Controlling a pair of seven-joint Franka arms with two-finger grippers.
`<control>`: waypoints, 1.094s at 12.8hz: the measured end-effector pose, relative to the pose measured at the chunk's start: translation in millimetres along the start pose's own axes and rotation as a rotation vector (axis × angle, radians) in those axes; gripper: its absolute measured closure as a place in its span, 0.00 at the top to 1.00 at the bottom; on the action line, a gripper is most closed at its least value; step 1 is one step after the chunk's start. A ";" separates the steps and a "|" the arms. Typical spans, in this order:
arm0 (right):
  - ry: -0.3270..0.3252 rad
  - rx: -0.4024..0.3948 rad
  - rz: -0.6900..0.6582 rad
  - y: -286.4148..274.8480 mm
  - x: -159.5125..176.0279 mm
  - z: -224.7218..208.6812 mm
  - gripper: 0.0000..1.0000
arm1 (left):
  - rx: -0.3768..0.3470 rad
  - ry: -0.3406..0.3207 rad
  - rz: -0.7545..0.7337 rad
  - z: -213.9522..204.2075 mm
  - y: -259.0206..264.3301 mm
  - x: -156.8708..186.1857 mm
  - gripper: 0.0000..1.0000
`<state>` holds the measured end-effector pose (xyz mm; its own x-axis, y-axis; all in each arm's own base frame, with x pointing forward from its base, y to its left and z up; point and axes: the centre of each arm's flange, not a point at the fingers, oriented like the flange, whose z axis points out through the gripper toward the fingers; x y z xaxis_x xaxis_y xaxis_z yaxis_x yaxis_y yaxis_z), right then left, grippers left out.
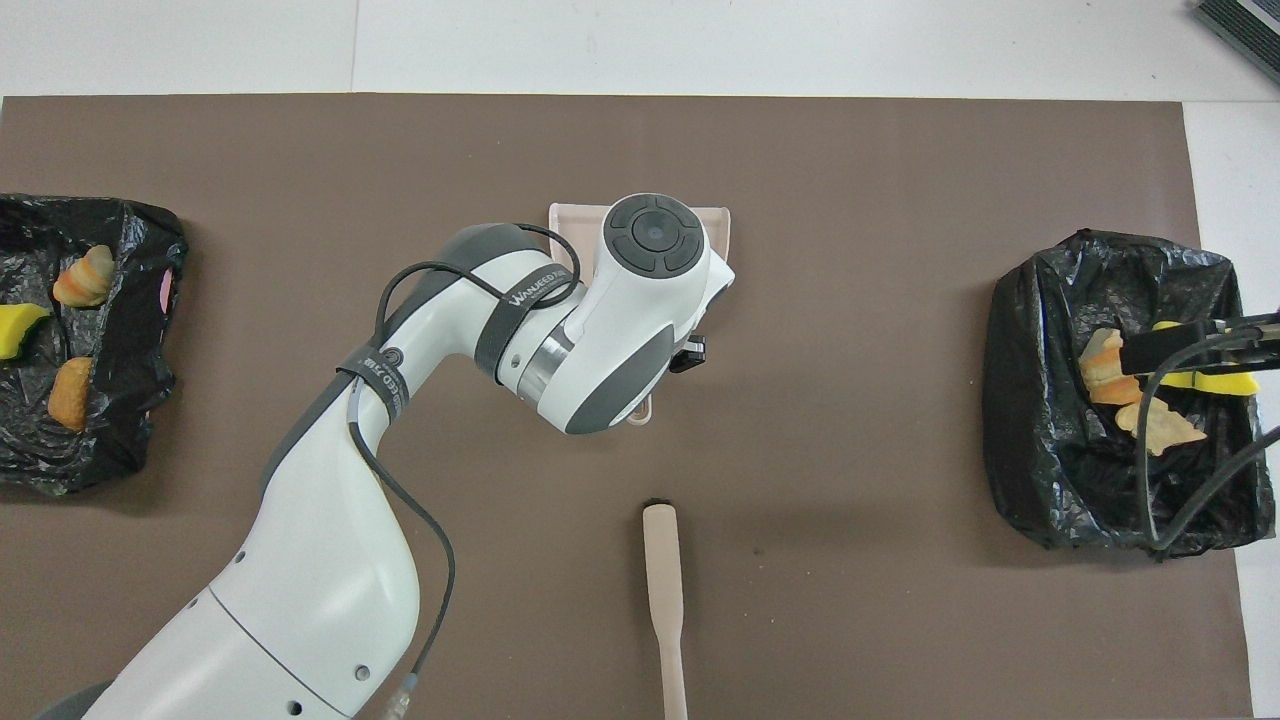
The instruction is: Sweep and dump trash in bin
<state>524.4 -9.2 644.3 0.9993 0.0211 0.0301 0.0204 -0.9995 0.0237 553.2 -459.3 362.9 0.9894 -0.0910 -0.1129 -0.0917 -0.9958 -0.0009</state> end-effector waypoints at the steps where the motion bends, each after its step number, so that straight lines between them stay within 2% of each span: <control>1: 0.000 0.000 0.000 0.0 0.0 0.0 1.00 | -0.007 0.007 -0.002 -1.2 1.7 0.6 0.33; 4: 0.000 0.000 0.000 0.0 0.0 0.0 1.00 | -0.011 0.010 0.002 -2.0 5.7 -1.6 0.33; 6: 0.000 0.000 0.000 0.1 0.0 0.0 1.00 | -0.012 0.012 0.009 -2.7 11.9 -5.6 0.37; 8: 0.000 0.000 0.000 0.1 0.0 0.0 1.00 | -0.013 0.014 0.011 -3.9 13.8 -6.7 0.57; 11: 0.000 0.000 0.000 0.1 0.0 0.0 1.00 | -0.012 0.042 -0.005 -20.4 2.9 -1.0 0.95; 12: 0.000 0.000 0.000 0.1 0.0 0.0 1.00 | -0.008 0.052 -0.015 -34.3 -6.1 -1.2 1.00; 14: 0.000 0.000 0.000 0.1 0.0 0.0 1.00 | 0.017 0.070 -0.017 -65.2 -39.3 -6.1 1.00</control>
<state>524.4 -9.3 644.3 0.9993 0.0209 0.0302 0.0202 -0.9995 0.0237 558.1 -420.3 428.5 0.9963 -0.0753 -0.0425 -0.0762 -0.9969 -0.0193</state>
